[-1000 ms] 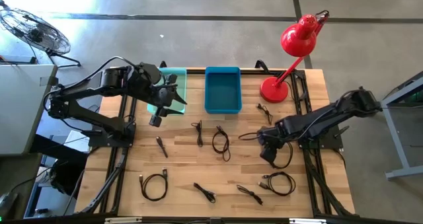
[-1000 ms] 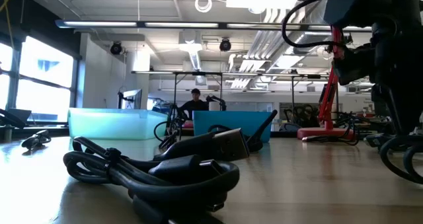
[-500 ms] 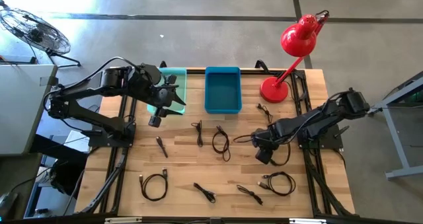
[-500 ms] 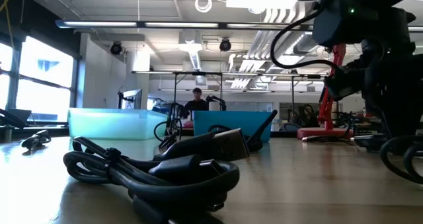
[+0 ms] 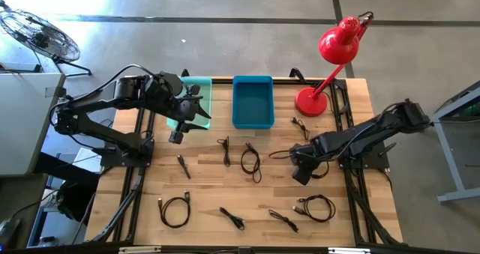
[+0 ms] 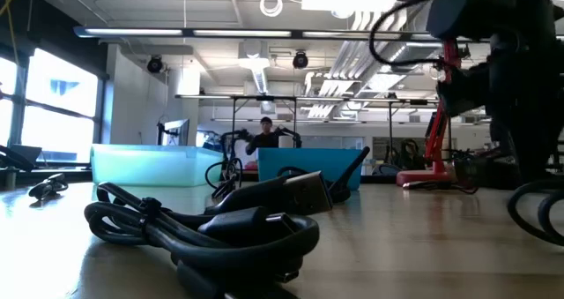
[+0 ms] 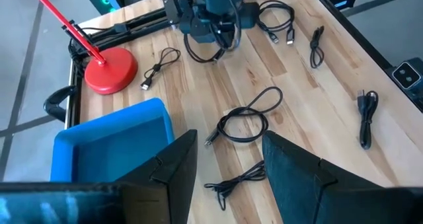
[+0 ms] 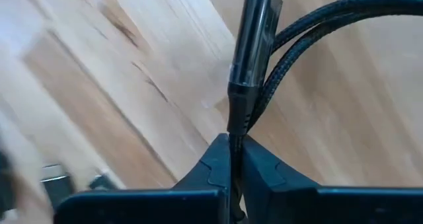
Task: Pick & Place USB Port
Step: Put the black HDMI cable into the green bin
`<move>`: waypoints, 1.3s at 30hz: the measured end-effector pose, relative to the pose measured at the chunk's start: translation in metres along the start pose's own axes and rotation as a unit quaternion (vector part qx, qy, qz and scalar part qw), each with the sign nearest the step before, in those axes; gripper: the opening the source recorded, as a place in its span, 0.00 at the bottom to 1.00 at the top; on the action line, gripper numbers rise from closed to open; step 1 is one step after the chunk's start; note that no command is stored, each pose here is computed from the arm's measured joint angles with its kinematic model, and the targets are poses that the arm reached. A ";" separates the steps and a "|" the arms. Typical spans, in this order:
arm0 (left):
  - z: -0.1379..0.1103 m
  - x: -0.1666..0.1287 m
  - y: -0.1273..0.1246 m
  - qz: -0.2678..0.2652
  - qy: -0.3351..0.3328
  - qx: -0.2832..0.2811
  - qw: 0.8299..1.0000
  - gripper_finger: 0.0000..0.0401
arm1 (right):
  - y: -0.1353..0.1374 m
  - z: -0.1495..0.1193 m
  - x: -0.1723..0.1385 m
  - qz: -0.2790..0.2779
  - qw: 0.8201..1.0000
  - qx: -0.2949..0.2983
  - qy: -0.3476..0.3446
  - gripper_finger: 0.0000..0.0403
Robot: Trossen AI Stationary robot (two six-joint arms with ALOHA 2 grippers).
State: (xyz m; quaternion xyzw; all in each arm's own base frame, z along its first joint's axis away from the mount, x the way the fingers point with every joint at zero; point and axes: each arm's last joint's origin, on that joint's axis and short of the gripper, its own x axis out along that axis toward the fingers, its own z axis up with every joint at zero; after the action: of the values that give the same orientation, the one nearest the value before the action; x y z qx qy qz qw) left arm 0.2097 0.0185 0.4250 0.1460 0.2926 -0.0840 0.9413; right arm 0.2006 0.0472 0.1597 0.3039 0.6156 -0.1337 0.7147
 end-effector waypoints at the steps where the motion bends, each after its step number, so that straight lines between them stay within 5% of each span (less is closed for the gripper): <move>1: 0.000 0.000 0.000 0.001 -0.001 0.002 1.000 0.41 | 0.002 0.001 -0.007 0.010 1.000 -0.002 -0.013 0.01; 6: 0.002 0.007 0.002 0.001 -0.001 0.030 1.000 0.41 | 0.022 0.013 -0.056 0.079 0.989 -0.043 -0.119 0.01; 12: 0.009 0.024 0.007 0.000 -0.020 0.090 0.996 0.41 | 0.053 0.030 -0.135 0.139 0.939 -0.152 -0.277 0.01; 18: 0.027 0.043 0.017 0.024 -0.097 0.187 0.977 0.41 | 0.059 0.049 -0.177 0.106 0.910 -0.241 -0.321 0.01; 21: 0.038 0.051 0.023 0.053 -0.143 0.232 0.961 0.41 | 0.063 0.060 -0.193 0.145 0.889 -0.269 -0.341 0.01; 29: 0.045 0.060 0.029 0.112 -0.149 0.346 0.920 0.41 | 0.078 0.067 -0.216 0.277 0.825 -0.339 -0.358 0.01; 33: 0.049 0.065 0.033 0.150 -0.145 0.354 0.912 0.41 | 0.081 0.070 -0.215 0.286 0.820 -0.339 -0.361 0.01; 39: 0.056 0.077 0.035 0.137 -0.197 0.380 0.893 0.41 | 0.092 0.084 -0.202 0.304 0.814 -0.348 -0.352 0.01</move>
State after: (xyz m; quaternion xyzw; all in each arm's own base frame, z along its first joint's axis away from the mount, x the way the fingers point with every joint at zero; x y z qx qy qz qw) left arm 0.3098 0.0276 0.4325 0.5116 0.0241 -0.0856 0.8546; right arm 0.2778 0.0312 0.3834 0.1391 0.2033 0.2156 0.9449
